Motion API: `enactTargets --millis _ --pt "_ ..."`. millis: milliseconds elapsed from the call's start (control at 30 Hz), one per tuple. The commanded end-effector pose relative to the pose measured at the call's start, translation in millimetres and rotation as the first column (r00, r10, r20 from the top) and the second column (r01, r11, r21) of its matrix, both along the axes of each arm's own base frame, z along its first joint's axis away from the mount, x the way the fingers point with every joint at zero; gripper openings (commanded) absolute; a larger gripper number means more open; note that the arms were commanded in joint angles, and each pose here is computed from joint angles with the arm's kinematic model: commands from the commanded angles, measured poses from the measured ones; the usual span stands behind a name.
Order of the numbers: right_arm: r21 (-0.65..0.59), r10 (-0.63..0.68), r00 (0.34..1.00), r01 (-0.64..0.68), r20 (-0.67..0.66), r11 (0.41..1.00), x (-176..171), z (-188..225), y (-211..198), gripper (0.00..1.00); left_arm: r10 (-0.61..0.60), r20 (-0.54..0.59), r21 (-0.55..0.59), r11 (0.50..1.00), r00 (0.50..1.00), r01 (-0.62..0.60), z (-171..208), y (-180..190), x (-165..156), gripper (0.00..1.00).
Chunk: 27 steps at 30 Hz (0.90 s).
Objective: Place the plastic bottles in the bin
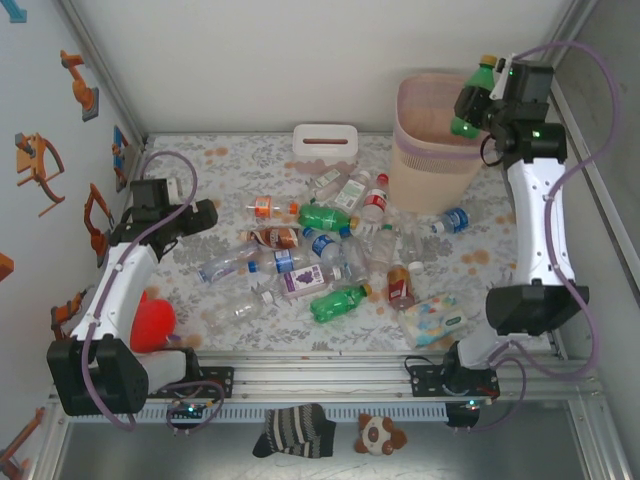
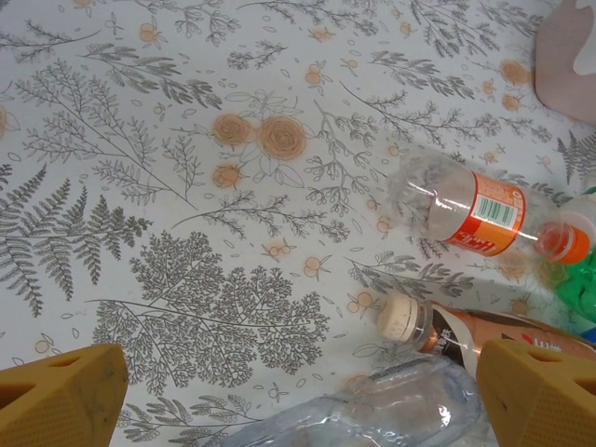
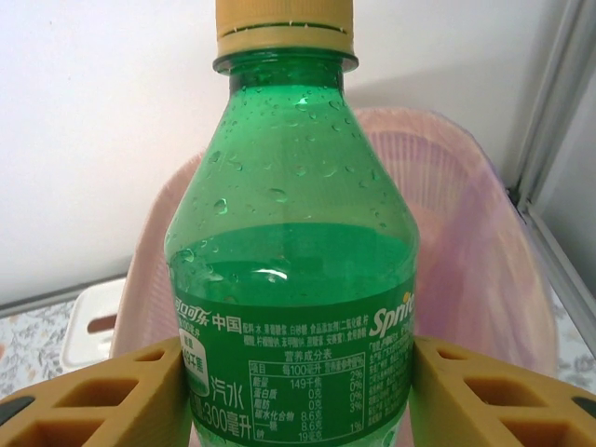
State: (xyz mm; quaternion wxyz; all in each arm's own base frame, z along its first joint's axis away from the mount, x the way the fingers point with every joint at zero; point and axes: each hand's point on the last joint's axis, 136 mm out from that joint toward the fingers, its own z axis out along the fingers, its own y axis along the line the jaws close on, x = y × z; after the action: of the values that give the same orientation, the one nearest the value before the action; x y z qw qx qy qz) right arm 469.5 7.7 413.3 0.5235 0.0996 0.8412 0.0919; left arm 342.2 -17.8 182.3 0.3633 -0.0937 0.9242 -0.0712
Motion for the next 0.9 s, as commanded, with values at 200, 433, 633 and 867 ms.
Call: enactTargets --millis 200,433,633,867 --pt "-0.032 0.061 0.998 -0.061 0.022 0.998 71 -18 13 0.57 0.014 0.062 0.046 0.999 0.998 -0.017 13 9 -5 0.96" --pt "-0.037 0.093 0.994 -0.095 -0.054 0.995 108 -60 24 0.57 0.015 0.085 0.046 0.999 0.996 -0.019 16 9 -6 0.96" --pt "-0.019 0.127 0.983 -0.131 -0.129 0.991 125 -102 38 0.57 0.009 0.075 0.044 0.999 0.997 -0.013 14 7 -7 0.96" --pt "-0.01 0.163 0.953 -0.171 -0.254 0.985 135 -157 53 0.57 0.002 0.071 0.052 0.999 0.997 -0.006 14 6 -9 0.96"
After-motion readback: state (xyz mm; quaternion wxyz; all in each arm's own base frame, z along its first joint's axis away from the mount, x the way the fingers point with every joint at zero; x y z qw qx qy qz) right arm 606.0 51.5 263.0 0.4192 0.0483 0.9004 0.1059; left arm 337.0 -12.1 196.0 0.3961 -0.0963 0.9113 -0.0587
